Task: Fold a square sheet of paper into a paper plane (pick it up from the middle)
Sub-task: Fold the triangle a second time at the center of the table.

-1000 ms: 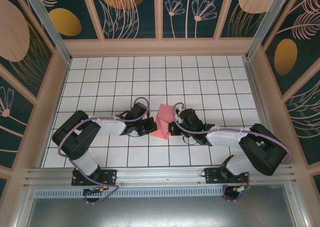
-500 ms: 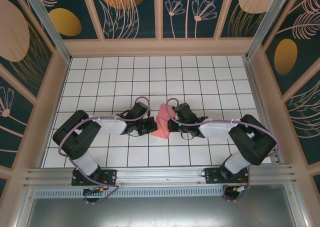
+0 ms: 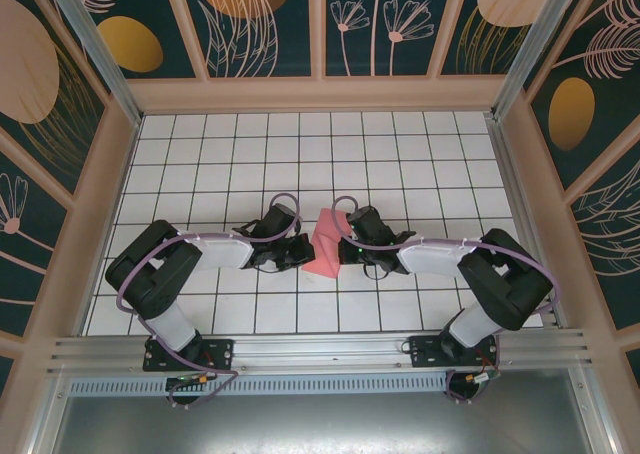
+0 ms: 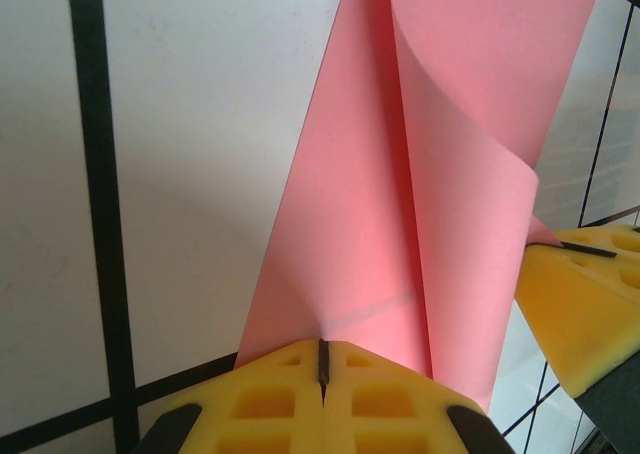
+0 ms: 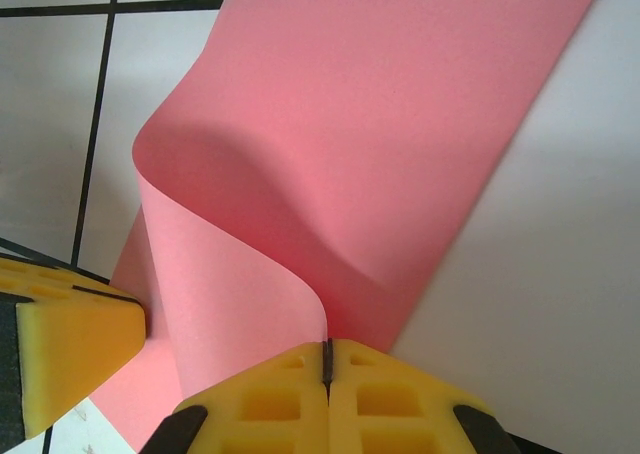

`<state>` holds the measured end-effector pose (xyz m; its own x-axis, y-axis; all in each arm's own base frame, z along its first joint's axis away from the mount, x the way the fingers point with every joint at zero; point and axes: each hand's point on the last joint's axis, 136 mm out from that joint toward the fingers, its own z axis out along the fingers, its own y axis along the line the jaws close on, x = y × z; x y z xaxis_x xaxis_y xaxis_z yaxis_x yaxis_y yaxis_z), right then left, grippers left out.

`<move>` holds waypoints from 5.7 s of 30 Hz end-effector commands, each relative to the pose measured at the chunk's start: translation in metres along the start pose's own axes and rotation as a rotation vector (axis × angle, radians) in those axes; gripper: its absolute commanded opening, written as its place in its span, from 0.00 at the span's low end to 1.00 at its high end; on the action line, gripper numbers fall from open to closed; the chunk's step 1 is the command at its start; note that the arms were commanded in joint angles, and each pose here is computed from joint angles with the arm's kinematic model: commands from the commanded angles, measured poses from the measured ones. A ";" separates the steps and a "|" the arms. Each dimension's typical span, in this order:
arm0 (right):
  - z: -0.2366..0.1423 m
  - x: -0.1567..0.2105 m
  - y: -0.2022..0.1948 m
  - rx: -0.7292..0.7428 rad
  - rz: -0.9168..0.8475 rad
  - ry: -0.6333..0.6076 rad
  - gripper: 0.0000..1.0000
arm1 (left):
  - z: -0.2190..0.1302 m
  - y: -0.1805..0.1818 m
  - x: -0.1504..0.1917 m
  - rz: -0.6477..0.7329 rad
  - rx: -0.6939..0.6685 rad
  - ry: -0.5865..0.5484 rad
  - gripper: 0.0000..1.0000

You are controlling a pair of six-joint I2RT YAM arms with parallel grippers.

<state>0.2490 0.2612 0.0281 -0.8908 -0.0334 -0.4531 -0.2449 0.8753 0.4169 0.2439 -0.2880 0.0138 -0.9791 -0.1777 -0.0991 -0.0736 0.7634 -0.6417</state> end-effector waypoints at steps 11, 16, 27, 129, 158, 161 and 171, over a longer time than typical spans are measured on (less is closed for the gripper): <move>0.004 -0.008 0.000 0.023 -0.032 -0.001 0.00 | 0.004 0.017 0.004 0.007 -0.073 0.012 0.04; 0.008 -0.006 -0.002 0.031 -0.034 0.012 0.00 | 0.004 0.017 0.004 0.006 -0.076 0.013 0.04; 0.004 -0.008 -0.002 0.045 -0.032 0.006 0.00 | 0.004 0.016 0.004 0.008 -0.074 0.013 0.04; 0.016 0.011 -0.020 0.104 -0.021 0.064 0.00 | 0.010 -0.063 -0.030 -0.014 0.248 -0.059 0.00; -0.035 -0.044 0.020 0.015 0.021 -0.090 0.31 | 0.036 0.000 -0.008 -0.071 0.078 -0.013 0.00; -0.044 -0.038 0.031 -0.071 0.064 -0.086 0.26 | 0.036 -0.001 -0.010 -0.066 0.078 -0.016 0.00; -0.031 -0.008 0.065 -0.333 0.218 0.042 0.00 | 0.037 -0.001 -0.010 -0.061 0.075 -0.012 0.00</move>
<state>0.2328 0.2904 0.0812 -0.9289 0.0942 -0.3581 -0.1835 0.7228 0.6662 0.2732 -0.3245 0.0153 -0.9659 -0.2372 -0.1038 -0.0741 0.6375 -0.7669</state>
